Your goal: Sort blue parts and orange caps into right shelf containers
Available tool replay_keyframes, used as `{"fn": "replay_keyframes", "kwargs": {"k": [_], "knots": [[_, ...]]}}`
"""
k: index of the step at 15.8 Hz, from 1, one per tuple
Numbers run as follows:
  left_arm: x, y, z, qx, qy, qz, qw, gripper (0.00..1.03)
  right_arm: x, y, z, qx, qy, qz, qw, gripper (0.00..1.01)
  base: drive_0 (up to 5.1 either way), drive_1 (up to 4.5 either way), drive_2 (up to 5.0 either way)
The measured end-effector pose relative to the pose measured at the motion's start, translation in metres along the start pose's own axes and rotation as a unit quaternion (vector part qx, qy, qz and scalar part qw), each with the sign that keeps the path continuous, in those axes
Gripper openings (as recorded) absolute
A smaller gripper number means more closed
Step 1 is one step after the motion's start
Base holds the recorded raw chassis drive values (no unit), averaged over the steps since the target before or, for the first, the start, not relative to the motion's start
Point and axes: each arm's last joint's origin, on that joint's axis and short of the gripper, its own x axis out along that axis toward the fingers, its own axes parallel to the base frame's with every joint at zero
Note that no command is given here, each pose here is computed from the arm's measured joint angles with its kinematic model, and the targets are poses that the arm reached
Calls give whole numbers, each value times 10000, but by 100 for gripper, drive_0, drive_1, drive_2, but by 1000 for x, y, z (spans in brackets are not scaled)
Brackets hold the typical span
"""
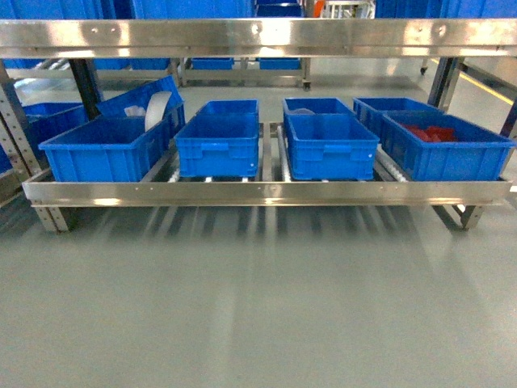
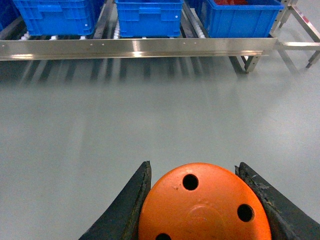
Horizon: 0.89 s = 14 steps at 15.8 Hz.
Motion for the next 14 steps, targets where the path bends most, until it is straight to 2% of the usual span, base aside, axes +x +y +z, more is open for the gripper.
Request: {"fn": "replay_keyframes", "kwargs": {"k": [14], "knots": [[0, 0, 0, 0, 2, 0, 10000, 44, 0, 0, -1, -6, 13, 1, 10000, 43, 0, 0, 0]]}}
